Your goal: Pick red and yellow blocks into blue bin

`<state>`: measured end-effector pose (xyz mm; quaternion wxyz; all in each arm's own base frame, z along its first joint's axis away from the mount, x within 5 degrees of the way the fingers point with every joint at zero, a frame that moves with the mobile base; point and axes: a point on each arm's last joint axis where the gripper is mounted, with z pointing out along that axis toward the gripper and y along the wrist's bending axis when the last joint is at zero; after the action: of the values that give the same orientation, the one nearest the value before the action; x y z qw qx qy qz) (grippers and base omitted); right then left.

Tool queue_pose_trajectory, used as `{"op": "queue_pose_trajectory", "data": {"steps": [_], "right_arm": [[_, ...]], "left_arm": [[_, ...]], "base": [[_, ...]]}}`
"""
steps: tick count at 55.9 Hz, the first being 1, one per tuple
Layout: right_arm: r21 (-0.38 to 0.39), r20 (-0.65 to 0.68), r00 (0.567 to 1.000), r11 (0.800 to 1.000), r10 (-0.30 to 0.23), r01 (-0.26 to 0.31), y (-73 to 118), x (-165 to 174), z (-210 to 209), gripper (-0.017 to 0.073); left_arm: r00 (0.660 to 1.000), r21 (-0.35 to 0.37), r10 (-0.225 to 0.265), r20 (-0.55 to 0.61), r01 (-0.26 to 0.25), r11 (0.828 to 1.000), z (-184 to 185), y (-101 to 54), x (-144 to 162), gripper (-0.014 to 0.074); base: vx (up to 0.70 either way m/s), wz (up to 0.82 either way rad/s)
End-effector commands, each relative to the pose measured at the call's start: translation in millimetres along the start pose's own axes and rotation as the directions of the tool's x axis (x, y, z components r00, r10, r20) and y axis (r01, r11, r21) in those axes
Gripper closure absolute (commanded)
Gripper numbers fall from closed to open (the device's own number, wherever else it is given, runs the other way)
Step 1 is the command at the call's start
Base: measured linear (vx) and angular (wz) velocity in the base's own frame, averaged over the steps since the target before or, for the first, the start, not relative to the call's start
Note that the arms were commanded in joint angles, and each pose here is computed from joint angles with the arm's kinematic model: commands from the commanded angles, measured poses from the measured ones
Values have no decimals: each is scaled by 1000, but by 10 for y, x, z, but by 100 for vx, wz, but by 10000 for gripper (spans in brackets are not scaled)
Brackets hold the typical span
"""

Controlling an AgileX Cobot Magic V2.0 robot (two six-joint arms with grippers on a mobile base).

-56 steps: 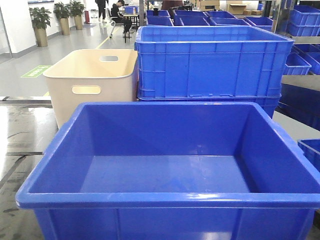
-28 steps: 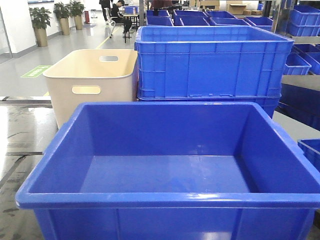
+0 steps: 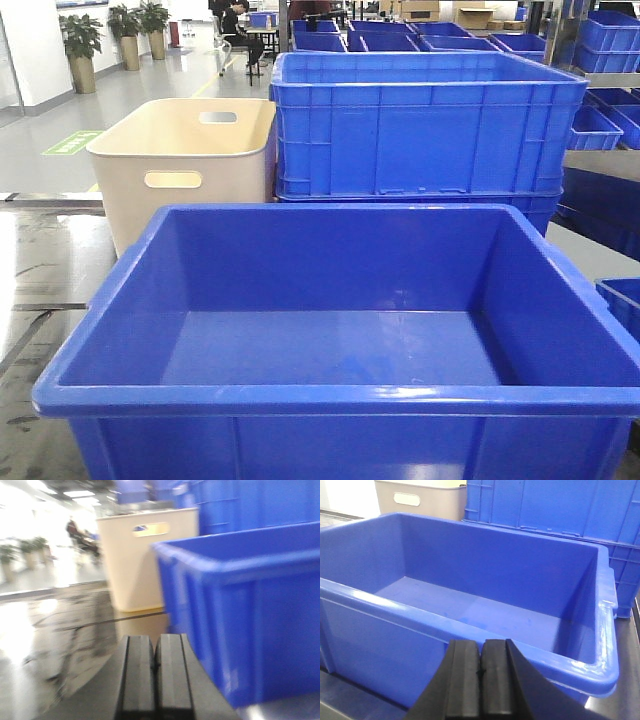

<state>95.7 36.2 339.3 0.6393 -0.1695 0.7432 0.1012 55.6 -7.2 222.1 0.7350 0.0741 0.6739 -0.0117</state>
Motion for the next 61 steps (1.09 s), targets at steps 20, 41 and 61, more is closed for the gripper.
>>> {"op": "queue_pose_trajectory", "data": {"steps": [20, 41, 61], "right_arm": [[34, 72, 997, 999, -1, -1, -37, -133, -4, 568], [33, 72, 997, 999, -1, -1, -37, -132, -4, 568], [36, 75, 997, 999, -2, 0, -40, -135, -1, 566]], "left_arm": [[984, 6, -5, -176, 6, 1000, -24, -30, 280, 591], [984, 6, -6, -176, 7, 1000, -25, -30, 280, 591], [984, 6, -6, -176, 7, 1000, -25, -30, 280, 591]], "base": [[0, 0], [0, 0], [0, 0]]}}
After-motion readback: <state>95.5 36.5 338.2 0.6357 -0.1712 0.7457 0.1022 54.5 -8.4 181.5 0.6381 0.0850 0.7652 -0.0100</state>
